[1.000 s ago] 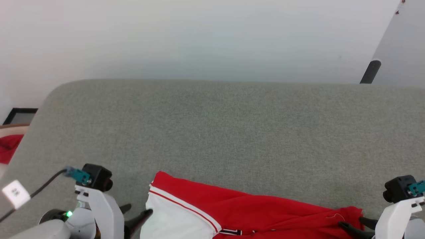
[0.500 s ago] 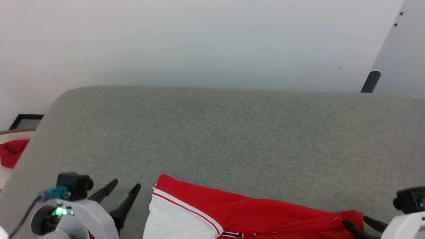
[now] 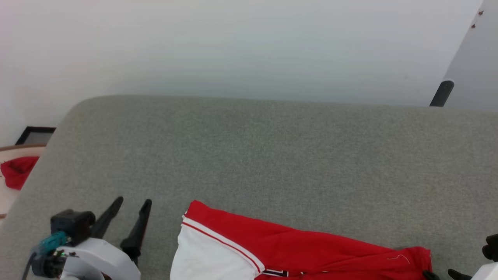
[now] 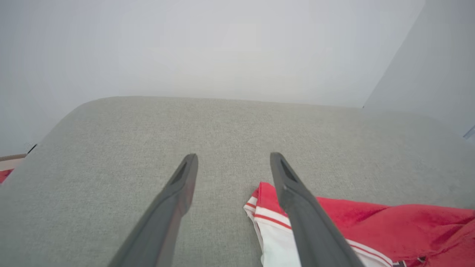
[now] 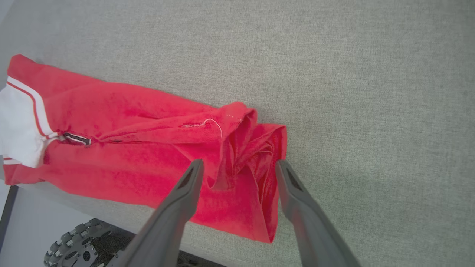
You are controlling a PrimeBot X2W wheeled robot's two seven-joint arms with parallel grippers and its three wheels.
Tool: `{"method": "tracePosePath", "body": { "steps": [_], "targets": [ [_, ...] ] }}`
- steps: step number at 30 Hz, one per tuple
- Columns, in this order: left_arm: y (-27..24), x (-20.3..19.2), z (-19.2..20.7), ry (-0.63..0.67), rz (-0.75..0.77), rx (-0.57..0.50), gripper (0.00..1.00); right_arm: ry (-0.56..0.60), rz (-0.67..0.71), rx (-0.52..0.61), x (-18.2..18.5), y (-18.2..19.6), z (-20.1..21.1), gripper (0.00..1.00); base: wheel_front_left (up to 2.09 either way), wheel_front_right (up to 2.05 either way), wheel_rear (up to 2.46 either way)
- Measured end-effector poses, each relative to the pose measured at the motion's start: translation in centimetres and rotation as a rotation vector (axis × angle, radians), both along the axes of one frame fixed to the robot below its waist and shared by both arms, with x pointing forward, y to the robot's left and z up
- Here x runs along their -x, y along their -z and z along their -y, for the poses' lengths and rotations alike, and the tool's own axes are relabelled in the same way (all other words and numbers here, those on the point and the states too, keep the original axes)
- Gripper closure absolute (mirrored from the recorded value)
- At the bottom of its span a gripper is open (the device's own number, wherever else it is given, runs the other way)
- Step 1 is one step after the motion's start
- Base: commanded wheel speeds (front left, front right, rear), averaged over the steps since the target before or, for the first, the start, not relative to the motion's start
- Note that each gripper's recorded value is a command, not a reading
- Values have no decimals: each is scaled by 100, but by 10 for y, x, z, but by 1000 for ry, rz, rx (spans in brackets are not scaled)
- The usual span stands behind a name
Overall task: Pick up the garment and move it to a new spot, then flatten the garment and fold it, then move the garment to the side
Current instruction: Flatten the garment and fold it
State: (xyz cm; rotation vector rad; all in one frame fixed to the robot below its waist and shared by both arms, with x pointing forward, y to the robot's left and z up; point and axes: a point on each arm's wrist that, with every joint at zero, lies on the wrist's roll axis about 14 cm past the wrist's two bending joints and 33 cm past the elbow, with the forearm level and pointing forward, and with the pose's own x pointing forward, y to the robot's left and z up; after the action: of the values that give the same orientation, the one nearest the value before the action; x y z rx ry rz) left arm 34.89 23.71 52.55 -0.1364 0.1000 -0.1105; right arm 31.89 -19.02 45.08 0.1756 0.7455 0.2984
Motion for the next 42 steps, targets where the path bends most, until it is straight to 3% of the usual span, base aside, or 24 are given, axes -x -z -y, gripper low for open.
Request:
{"method": "tracePosePath", "body": {
  "steps": [7,28,29,30,42],
  "targets": [
    [2,-6,-8,-68,68,25,0,2,-63,14,-3,16,3,0,0,0,0],
    [45,-13,-25,-164,30,95,0,-23,-360,14,-17,89,-8,0,0,0,0],
    [45,-12,-26,-165,30,97,0,-25,-368,14,-18,90,-9,55,0,0,0],
    [45,-12,-27,-171,32,100,0,-26,-376,12,-18,91,-10,100,0,0,0],
    [44,-10,-27,-191,55,119,0,-8,-388,-20,-20,87,-13,100,0,0,0]
  ]
}}
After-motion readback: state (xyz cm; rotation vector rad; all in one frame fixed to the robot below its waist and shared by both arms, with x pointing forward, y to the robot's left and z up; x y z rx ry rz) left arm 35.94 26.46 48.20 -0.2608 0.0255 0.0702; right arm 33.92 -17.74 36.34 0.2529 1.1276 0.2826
